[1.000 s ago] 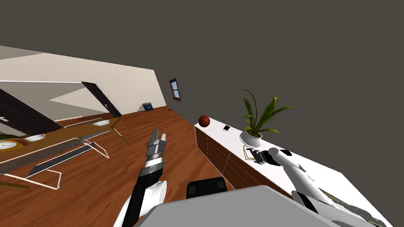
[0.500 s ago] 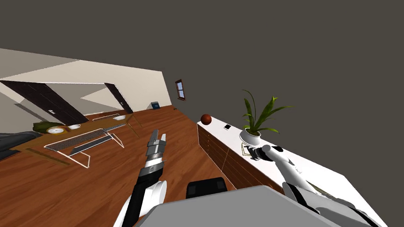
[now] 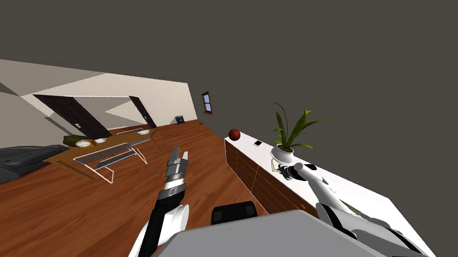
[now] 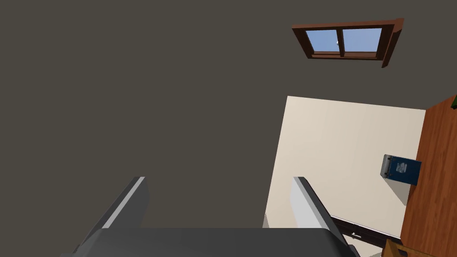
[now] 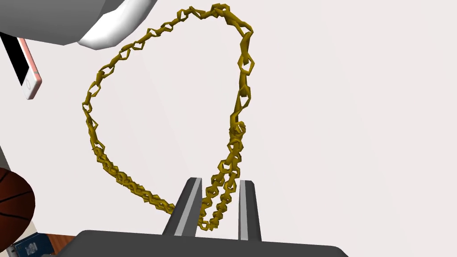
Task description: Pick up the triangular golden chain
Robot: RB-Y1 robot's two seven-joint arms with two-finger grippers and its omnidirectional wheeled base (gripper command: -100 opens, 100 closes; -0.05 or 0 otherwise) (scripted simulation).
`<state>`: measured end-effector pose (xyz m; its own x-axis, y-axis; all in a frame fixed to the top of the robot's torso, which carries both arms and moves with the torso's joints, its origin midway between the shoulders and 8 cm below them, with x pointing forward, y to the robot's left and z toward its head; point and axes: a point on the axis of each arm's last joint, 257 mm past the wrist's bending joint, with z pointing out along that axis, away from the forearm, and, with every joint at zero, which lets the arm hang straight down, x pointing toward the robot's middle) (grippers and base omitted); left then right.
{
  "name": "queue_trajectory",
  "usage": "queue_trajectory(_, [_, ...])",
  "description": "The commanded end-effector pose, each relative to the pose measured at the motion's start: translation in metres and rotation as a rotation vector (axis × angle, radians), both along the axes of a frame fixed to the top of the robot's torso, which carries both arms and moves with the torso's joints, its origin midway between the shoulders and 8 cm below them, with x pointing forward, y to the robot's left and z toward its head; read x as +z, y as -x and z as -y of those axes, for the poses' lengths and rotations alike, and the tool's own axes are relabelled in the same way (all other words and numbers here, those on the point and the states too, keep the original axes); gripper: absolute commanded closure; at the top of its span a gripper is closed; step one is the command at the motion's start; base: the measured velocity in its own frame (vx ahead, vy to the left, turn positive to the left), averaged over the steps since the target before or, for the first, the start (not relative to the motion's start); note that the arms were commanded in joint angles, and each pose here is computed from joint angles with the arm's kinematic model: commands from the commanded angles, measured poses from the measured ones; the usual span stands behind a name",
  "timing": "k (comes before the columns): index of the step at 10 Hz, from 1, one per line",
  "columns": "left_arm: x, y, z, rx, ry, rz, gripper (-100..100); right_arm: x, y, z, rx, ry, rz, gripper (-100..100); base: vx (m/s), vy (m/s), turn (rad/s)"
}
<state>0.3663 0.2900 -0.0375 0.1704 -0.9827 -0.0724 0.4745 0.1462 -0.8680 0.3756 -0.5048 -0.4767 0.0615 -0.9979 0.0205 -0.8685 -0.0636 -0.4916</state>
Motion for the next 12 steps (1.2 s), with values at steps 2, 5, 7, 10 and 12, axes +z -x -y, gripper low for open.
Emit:
queue_trajectory(2, [0.0,0.0,0.0,0.0,0.0,0.0,0,0.0,-0.001,0.0,-0.001,-0.001,0.001,100,0.0,0.0,0.0])
queue_trajectory(5, [0.0,0.0,0.0,0.0,0.0,0.0,0,0.002,0.01,0.004,0.023,-0.001,-0.001,100,0.039,0.012,-0.079])
queue_trajectory(7, [0.0,0.0,0.0,0.0,0.0,-0.001,0,0.002,0.023,0.007,0.053,-0.003,-0.006,100,0.224,0.078,-0.279])
queue_trajectory(10, [0.0,0.0,0.0,0.0,0.0,0.0,0,0.004,0.049,0.012,0.105,-0.012,-0.012,100,0.164,0.043,-0.157])
queue_trajectory(12, [0.0,0.0,0.0,0.0,0.0,0.0,0,0.006,0.062,0.013,0.139,-0.012,-0.012,100,0.147,0.061,-0.176])
